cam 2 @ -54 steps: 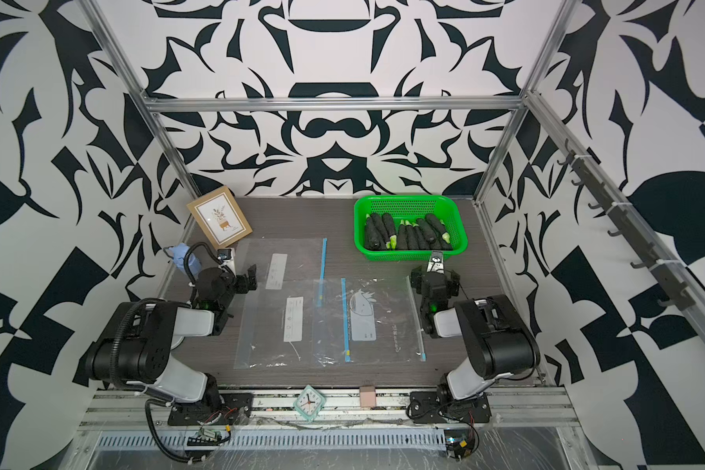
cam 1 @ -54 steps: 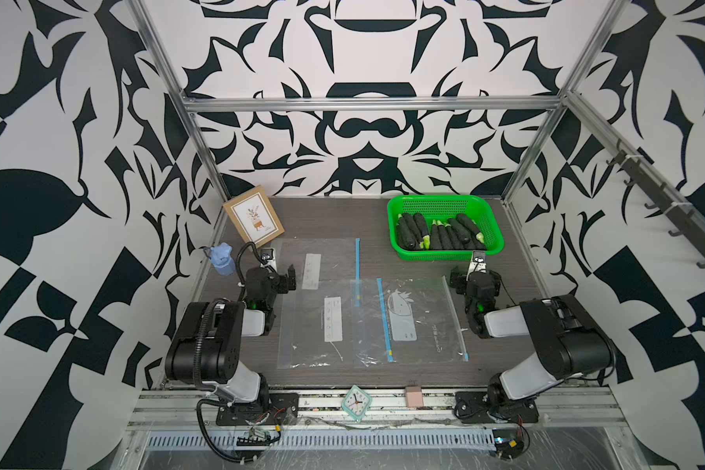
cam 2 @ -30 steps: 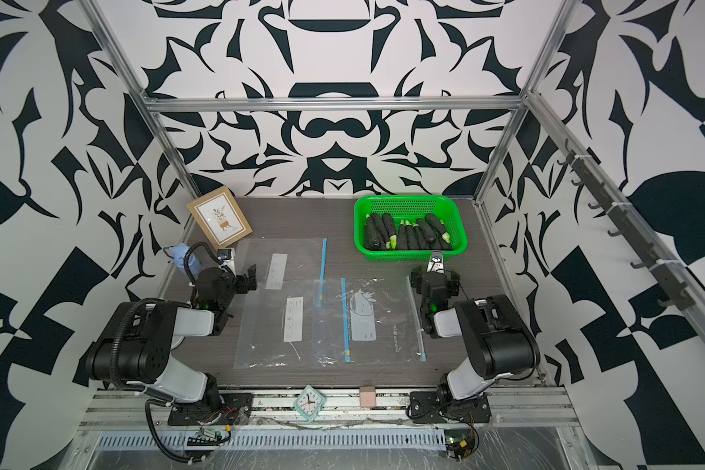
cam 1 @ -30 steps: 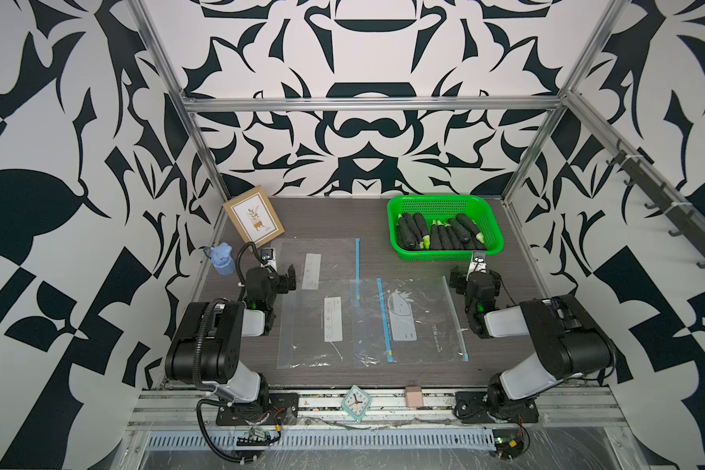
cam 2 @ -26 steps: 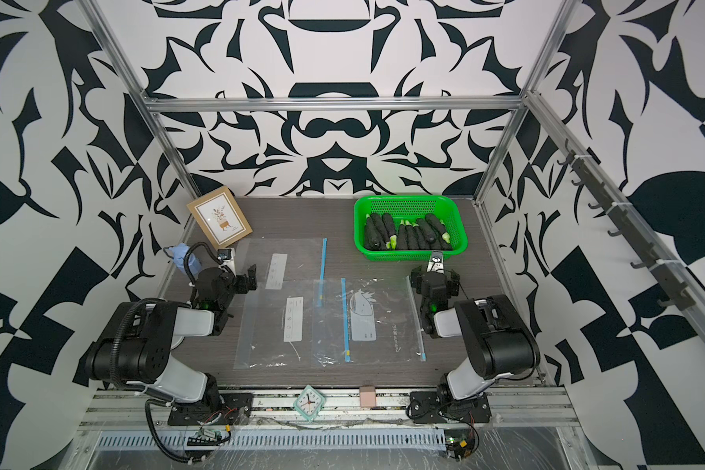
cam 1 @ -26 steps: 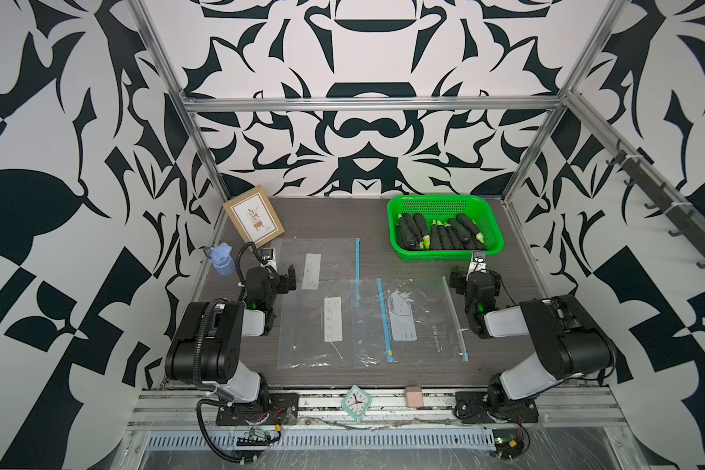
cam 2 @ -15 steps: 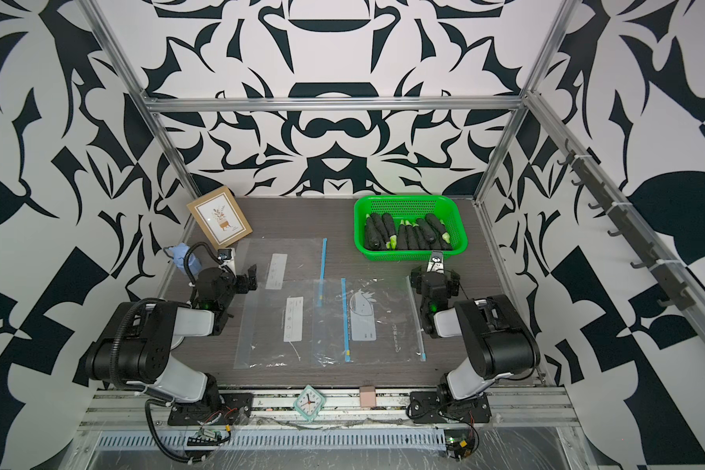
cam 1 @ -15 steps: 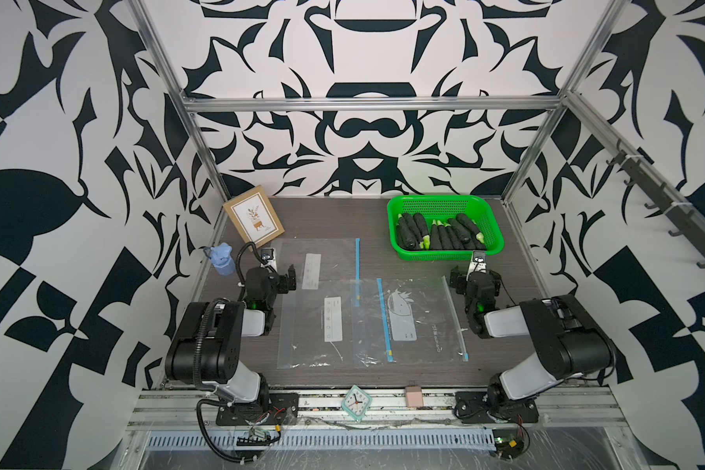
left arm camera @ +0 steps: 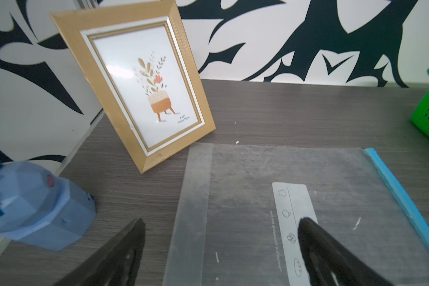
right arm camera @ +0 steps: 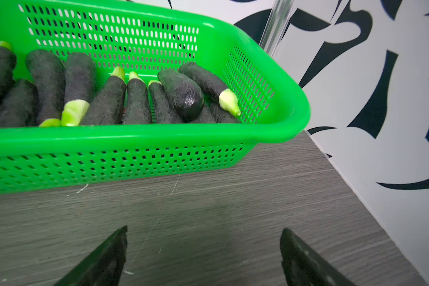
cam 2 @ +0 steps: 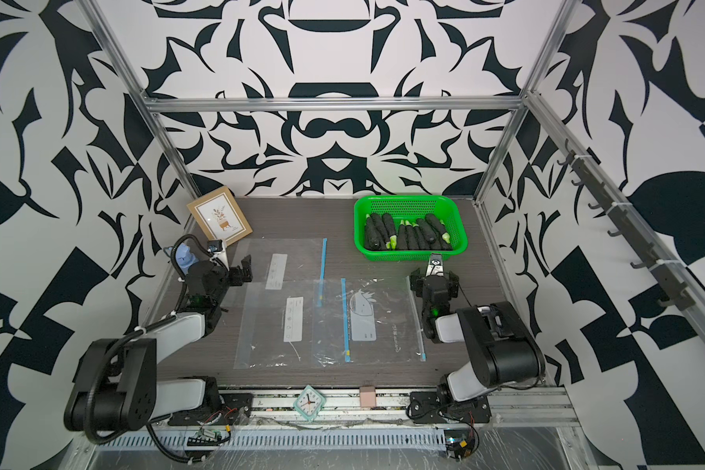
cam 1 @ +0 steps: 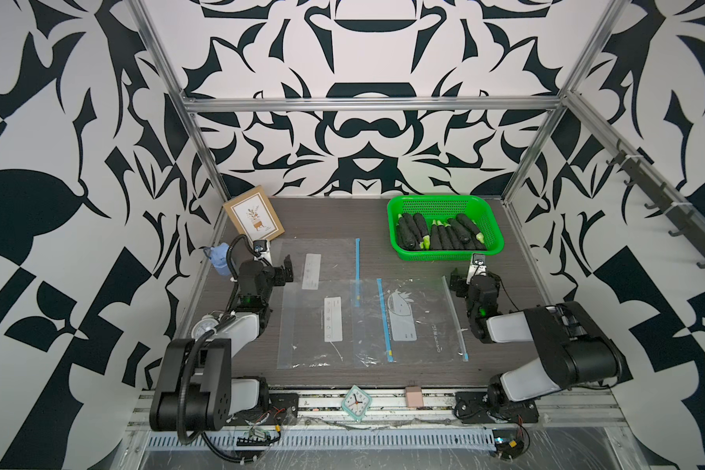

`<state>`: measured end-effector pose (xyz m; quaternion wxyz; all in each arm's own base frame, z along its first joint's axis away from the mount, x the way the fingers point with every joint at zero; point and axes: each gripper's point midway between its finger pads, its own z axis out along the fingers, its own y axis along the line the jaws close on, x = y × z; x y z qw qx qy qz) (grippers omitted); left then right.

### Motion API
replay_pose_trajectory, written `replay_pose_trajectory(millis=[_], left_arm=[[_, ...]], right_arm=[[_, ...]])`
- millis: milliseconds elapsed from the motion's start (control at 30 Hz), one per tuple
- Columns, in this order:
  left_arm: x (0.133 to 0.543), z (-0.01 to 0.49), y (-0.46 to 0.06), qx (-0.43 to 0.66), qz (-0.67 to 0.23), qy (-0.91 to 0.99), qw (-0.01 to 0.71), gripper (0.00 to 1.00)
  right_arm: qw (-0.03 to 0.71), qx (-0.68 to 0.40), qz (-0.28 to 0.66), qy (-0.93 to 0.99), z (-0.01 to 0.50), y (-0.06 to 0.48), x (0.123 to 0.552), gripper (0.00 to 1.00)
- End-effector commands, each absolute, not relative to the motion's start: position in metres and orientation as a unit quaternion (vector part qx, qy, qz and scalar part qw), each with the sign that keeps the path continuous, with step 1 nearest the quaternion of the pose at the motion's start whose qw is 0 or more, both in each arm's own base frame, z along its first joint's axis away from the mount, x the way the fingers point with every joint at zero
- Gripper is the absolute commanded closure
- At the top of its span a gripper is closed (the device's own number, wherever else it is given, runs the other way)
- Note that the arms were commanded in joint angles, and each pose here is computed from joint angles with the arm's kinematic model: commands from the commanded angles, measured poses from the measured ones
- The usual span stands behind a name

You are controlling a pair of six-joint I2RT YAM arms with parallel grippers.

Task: Place the eggplant in a zip-top bag and seal the zipper
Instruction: Pick up the zipper food storage bag at the center of the board.

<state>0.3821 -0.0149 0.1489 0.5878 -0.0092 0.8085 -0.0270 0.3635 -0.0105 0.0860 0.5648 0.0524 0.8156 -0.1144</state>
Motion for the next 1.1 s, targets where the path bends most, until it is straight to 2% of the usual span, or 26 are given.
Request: replay_pose_trajectory(millis=[0,367,567,767,1067], left_arm=[[0.376,0.169,-0.019,-0.048,-0.066,0.818,0.570,0.01],[0.358,0.238,-0.044,-0.093,-0.176,0.793,0.576,0.01],[0.356,0.245,-0.075,-0.094,-0.185,0.819,0.534,0.01],[0.350,0.250,-0.159,-0.031,-0.198,0.834,0.514,0.01],[0.328,0.220,-0.297,0.056,-0.157,0.881,0.442,0.00]], right_arm=[[0.580,0.070,-0.104,0.805,0.119,-0.013,0.359,0.02],[0.525,0.054,-0.033,0.849,0.189,0.007,0.325,0.00],[0.478,0.039,0.016,0.877,0.205,0.024,0.316,0.00],[0.467,0.043,0.051,0.882,0.218,0.035,0.318,0.00],[0.411,0.060,0.018,0.910,0.208,0.026,0.326,0.00]])
